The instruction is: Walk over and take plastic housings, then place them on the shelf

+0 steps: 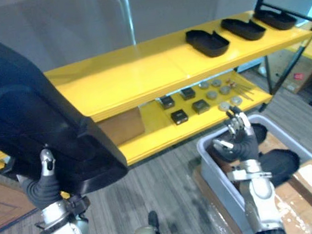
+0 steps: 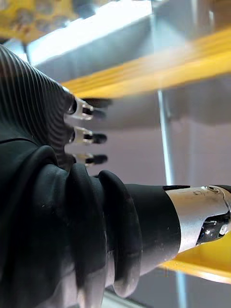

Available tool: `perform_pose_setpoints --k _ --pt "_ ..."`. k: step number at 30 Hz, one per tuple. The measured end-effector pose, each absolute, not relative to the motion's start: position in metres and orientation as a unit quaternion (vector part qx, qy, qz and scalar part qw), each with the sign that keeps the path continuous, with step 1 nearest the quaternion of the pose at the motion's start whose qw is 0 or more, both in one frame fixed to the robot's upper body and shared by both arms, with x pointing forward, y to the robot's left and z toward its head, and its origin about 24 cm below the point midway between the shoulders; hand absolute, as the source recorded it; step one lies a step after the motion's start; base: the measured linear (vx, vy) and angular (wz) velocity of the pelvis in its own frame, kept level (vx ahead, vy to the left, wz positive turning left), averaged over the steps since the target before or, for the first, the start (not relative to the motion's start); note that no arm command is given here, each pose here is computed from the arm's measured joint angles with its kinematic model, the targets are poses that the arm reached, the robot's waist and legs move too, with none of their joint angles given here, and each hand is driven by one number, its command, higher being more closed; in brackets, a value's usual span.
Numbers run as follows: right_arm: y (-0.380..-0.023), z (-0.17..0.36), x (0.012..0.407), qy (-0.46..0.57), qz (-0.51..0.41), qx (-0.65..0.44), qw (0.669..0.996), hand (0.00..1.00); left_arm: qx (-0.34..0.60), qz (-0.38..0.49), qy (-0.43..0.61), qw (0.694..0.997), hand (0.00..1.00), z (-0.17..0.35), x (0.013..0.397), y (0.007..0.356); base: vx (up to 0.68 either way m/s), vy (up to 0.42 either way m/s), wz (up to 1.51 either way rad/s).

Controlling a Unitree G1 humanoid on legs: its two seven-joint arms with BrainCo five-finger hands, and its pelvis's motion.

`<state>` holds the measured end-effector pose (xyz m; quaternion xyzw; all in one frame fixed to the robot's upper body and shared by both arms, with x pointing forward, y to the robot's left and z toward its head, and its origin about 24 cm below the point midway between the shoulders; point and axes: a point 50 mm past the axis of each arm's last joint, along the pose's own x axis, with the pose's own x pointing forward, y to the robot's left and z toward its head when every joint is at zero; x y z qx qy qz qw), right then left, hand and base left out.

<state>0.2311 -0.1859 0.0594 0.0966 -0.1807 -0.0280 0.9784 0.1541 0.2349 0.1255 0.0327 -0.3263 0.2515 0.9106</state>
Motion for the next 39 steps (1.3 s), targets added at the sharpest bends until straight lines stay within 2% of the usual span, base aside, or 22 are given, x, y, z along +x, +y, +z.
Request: perform_pose_setpoints --k 5,12,20,29,34,39 --pt "-0.182 0.058 0.230 -0.182 -0.033 0.103 0.977 0.00 0.067 0.237 -0.347 0.905 1.00 0.136 0.161 0.234 0.31 0.134 0.42" --pt "-0.184 0.081 0.235 -0.236 -0.013 0.065 0.970 0.00 0.078 0.247 -0.345 0.902 1.00 0.144 0.175 0.240 0.32 0.007 0.43" --pt "-0.194 0.087 0.238 -0.235 0.027 0.026 0.971 0.00 0.053 0.295 -0.268 0.916 1.00 0.114 0.167 0.242 0.22 -0.201 0.41" --pt "-0.218 0.095 0.233 -0.249 -0.053 0.022 0.967 0.00 0.031 0.280 -0.277 0.919 1.00 0.116 0.166 0.236 0.17 -0.066 0.18" --pt "-0.233 0.112 0.226 -0.302 -0.112 0.021 0.946 0.00 0.009 0.239 -0.312 0.920 1.00 0.124 0.174 0.223 0.04 0.137 0.00" --pt "-0.227 0.116 0.222 -0.320 -0.147 0.023 0.936 0.00 0.010 0.215 -0.354 0.910 1.00 0.138 0.184 0.219 0.00 0.162 -0.46"
